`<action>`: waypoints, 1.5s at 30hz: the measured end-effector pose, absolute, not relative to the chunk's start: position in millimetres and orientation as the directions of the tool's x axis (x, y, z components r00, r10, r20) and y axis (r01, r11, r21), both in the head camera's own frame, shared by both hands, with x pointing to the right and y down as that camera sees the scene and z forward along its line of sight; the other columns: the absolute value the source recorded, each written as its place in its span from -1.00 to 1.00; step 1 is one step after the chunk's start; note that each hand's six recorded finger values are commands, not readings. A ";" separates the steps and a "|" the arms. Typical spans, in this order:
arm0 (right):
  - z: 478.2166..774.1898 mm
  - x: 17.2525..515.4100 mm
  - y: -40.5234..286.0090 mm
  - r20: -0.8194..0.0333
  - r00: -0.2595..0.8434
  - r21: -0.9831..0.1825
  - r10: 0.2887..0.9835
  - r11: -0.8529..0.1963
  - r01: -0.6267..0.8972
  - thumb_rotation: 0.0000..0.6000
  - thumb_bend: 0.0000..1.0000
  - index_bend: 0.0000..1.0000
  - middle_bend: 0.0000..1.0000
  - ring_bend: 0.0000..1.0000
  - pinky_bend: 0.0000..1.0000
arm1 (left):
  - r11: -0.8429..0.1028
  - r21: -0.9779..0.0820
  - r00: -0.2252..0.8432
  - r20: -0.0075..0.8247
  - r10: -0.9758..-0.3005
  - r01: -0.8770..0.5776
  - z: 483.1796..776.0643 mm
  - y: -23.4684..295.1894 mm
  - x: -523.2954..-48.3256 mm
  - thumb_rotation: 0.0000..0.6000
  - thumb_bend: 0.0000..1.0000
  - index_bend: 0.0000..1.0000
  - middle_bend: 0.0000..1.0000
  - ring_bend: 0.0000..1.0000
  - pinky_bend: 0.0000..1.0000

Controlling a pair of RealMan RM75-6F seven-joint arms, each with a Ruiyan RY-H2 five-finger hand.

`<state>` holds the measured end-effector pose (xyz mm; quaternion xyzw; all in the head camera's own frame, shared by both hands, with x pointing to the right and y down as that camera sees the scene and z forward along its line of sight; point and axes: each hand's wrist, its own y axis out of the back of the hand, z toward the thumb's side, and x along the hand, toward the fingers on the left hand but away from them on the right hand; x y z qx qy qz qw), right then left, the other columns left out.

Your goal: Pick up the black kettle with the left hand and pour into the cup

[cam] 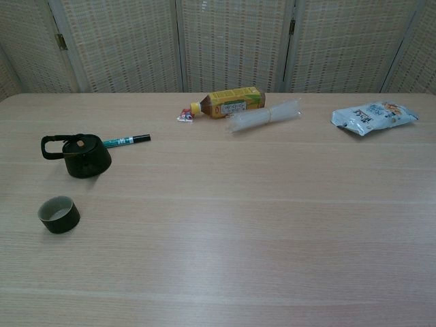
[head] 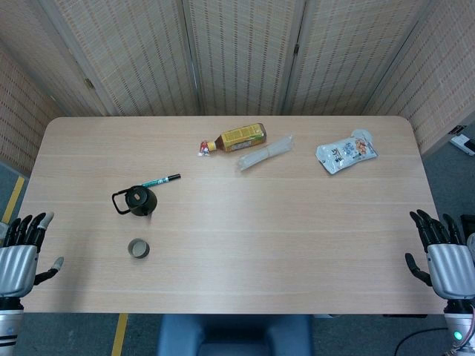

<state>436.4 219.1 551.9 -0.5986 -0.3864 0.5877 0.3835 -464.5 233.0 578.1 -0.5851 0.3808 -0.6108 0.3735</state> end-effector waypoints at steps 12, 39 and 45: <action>552.0 439.7 220.9 -0.412 0.006 -0.911 0.911 -0.412 0.019 1.00 -0.22 -0.87 -0.72 -0.64 -0.95 | -0.428 -0.904 -0.030 0.428 -0.903 0.011 579.5 230.9 -460.8 1.00 -0.35 -0.81 -0.78 -0.84 -1.00; 542.8 439.7 220.8 -0.379 0.029 -0.924 0.925 -0.380 0.033 1.00 -0.22 -0.87 -0.65 -0.57 -0.94 | -0.497 -0.867 0.049 0.495 -0.867 -0.033 601.0 191.9 -445.2 1.00 -0.36 -0.78 -0.71 -0.75 -1.00; 537.2 439.7 219.5 -0.374 0.034 -0.927 0.927 -0.375 0.027 1.00 -0.22 -0.87 -0.65 -0.57 -0.93 | -0.548 -0.836 0.070 0.545 -0.836 -0.035 618.9 169.1 -439.6 1.00 -0.44 -0.73 -0.66 -0.71 -1.00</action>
